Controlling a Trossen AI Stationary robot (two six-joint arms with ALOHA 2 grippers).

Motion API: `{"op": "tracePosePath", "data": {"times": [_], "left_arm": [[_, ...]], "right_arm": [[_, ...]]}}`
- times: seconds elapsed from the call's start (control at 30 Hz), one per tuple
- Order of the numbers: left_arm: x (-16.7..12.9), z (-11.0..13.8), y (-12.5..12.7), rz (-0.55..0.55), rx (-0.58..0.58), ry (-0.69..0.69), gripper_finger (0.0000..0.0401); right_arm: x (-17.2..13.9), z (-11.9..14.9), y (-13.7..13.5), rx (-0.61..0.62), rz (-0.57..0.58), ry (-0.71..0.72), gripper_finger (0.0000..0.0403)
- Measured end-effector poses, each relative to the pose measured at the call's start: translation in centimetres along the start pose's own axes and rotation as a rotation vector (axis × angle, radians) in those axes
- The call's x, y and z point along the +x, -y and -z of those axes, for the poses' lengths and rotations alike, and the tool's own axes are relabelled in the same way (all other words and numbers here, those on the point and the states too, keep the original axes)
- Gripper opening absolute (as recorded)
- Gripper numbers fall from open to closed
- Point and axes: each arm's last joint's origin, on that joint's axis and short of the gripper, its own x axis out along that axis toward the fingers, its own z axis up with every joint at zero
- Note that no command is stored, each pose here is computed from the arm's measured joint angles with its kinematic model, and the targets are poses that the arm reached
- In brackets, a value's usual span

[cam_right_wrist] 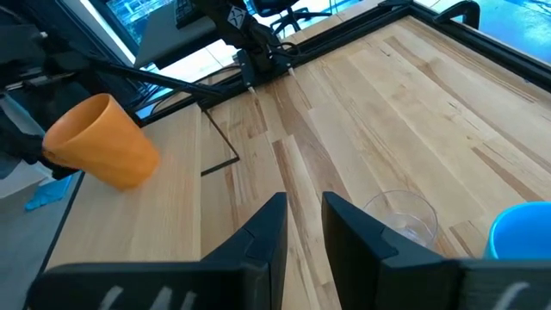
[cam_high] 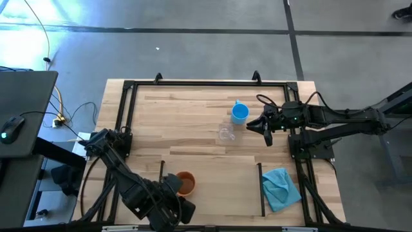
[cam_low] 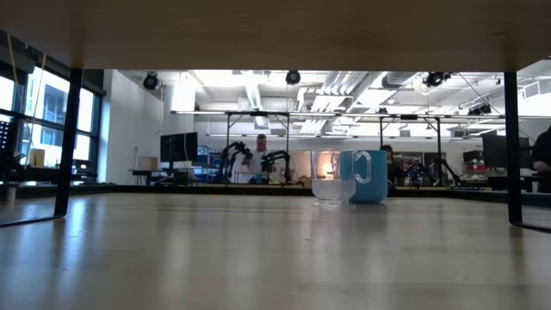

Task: Stack small to large cups/mugs on shelf
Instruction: Put the orange mug on the shelf

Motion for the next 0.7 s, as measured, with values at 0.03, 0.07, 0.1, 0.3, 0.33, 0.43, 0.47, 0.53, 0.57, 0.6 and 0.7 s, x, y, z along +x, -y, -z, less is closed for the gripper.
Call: {"op": "tracePosePath", "data": {"times": [0.03, 0.07, 0.1, 0.3, 0.33, 0.43, 0.47, 0.53, 0.57, 0.6, 0.7], "left_arm": [[0.07, -0.19, 0.12, 0.006, -0.002, 0.003, 0.0124], [0.1, -0.27, 0.16, 0.009, -0.001, 0.005, 0.0124], [0.17, -0.47, 0.2, 0.007, -0.004, 0.007, 0.0124], [0.14, -0.4, 0.06, -0.006, 0.004, 0.006, 0.0124], [0.14, -0.39, 0.06, -0.006, 0.001, 0.005, 0.0124], [0.14, -0.38, 0.05, -0.008, -0.006, -0.003, 0.0124], [0.14, -0.37, 0.05, -0.008, -0.007, -0.006, 0.0124], [0.14, -0.37, 0.05, -0.009, -0.01, -0.008, 0.0124], [0.14, -0.37, 0.03, -0.011, -0.012, -0.009, 0.0124], [0.14, -0.37, 0.01, -0.013, -0.013, -0.009, 0.0124], [0.13, -0.34, -0.07, -0.023, -0.011, -0.019, 0.0124]], "right_arm": [[0.0, 0.0, 0.0, 0.0, -0.001, 0.0, 0.0067], [0.0, 0.01, -0.01, 0.0, -0.005, -0.002, 0.0067], [0.0, 0.02, -0.03, 0.0, -0.012, -0.005, 0.0067], [0.01, 0.13, -0.01, 0.0, -0.016, -0.02, 0.0067], [0.01, 0.17, -0.01, 0.0, -0.017, -0.024, 0.0067], [0.0, 0.26, 0.02, 0.0, -0.017, -0.035, 0.0067], [0.0, 0.27, 0.02, -0.001, -0.017, -0.036, 0.0067], [0.0, 0.26, 0.02, -0.004, -0.017, -0.036, 0.0067], [0.0, 0.26, 0.02, -0.005, -0.017, -0.036, 0.0067], [0.0, 0.26, 0.02, -0.005, -0.017, -0.036, 0.0067], [0.0, 0.27, 0.02, -0.007, -0.017, -0.036, 0.0067]]}}
